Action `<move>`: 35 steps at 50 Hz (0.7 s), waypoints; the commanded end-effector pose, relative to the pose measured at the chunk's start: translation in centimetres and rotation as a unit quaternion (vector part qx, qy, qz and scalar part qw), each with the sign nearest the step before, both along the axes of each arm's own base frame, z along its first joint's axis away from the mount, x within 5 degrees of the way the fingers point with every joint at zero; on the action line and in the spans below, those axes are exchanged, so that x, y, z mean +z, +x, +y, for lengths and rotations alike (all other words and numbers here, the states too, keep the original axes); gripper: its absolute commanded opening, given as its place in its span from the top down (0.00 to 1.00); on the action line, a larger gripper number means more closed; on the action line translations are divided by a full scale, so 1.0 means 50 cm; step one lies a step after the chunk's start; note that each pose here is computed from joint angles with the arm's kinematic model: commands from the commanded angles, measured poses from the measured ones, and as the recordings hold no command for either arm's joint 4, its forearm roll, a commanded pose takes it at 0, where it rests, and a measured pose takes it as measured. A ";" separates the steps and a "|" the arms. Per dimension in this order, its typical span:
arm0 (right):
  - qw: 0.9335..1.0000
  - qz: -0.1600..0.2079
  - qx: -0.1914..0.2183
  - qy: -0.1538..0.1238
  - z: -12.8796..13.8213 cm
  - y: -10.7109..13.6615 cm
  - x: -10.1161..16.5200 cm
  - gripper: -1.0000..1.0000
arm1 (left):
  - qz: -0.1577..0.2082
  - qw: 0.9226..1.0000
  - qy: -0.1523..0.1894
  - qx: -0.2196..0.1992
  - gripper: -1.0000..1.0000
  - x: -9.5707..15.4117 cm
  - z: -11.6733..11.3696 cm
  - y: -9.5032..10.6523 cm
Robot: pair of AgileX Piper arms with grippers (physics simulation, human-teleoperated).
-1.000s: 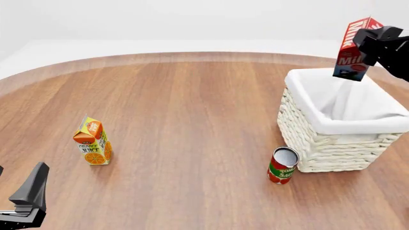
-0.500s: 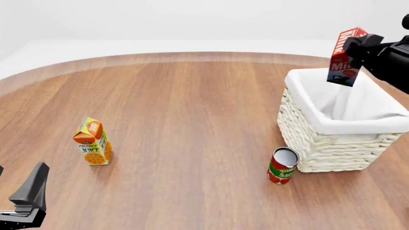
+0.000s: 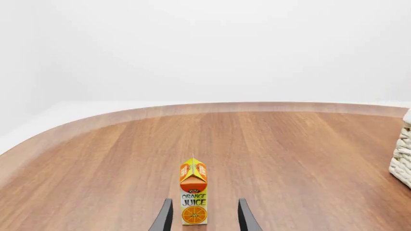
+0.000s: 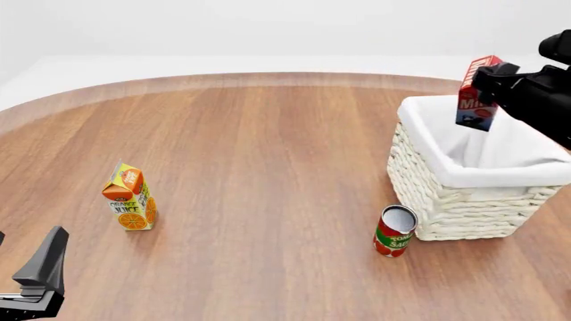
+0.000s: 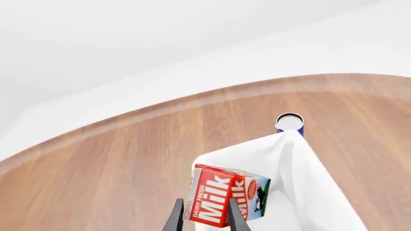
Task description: Pick the milk and place it in the basket.
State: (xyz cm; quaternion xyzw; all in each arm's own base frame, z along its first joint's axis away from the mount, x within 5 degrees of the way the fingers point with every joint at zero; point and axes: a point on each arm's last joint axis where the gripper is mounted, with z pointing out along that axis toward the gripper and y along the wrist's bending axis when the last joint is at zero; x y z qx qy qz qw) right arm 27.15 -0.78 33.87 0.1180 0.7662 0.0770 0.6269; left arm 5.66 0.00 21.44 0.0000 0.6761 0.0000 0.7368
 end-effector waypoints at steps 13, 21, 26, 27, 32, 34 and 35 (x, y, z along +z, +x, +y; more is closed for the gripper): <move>1.000 0.004 -0.022 0.010 -0.025 0.038 -0.033 1.00 | 0.000 1.000 0.000 0.000 0.00 0.000 0.000 0.000; 0.999 0.007 -0.032 0.020 -0.036 0.052 -0.048 1.00 | 0.000 1.000 0.000 0.000 0.00 0.000 0.000 0.000; 0.999 0.009 -0.037 0.022 -0.042 0.060 -0.057 1.00 | 0.000 1.000 0.000 0.000 0.00 0.000 0.000 0.000; 0.999 0.009 -0.037 0.022 -0.042 0.060 -0.057 1.00 | 0.000 1.000 0.000 0.000 0.00 0.000 0.000 0.000; 0.999 0.016 -0.040 0.020 -0.048 0.071 -0.071 1.00 | 0.000 1.000 0.000 0.000 0.00 0.000 0.000 0.000; 0.998 0.013 -0.046 0.034 -0.051 0.073 -0.076 1.00 | 0.000 1.000 0.000 0.000 0.00 0.000 0.000 0.000; 0.998 0.013 -0.046 0.034 -0.051 0.073 -0.076 1.00 | 0.000 1.000 0.000 0.000 0.00 0.000 0.000 0.000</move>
